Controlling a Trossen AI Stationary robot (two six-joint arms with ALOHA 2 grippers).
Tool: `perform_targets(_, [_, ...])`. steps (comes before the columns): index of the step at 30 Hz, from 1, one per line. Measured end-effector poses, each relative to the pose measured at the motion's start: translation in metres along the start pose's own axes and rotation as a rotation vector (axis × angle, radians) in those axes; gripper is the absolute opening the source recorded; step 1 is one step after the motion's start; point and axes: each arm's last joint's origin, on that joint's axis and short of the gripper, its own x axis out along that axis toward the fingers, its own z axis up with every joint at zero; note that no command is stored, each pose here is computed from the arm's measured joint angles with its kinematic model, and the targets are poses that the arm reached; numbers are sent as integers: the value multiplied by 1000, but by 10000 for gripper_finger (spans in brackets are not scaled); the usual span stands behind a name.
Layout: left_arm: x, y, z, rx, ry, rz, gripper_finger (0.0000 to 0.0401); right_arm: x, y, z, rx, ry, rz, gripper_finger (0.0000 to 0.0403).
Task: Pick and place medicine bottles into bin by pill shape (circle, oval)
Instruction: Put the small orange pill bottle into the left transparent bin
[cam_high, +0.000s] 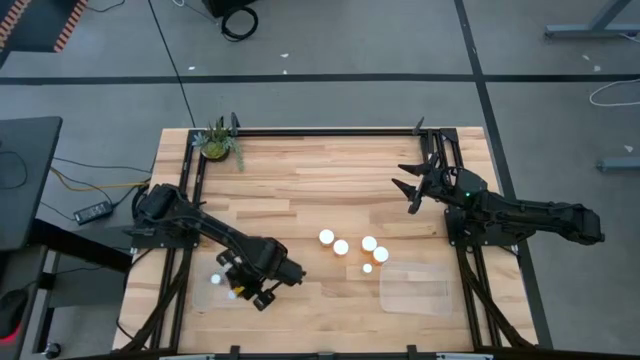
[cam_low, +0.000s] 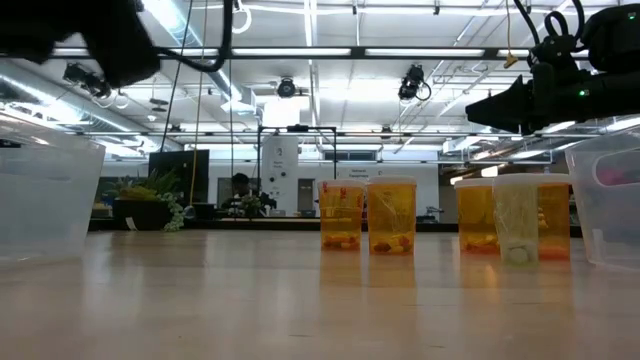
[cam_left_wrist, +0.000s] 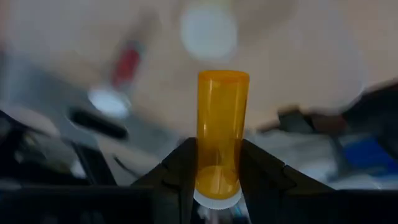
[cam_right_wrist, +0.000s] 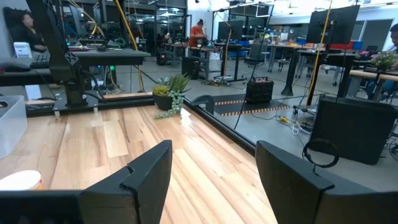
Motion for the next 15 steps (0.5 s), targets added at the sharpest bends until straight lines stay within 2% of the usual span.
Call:
perform_targets(6, [-11,9,12,146,-162,114,115,0,0,0,0,0,0,239])
perform_targets(13, [-18,25,17,259,-118,228,117,0,0,0,0,0,0,239])
perform_targets(15, [-29,27,15,291,-163,211,117,0,0,0,0,0,0,239])
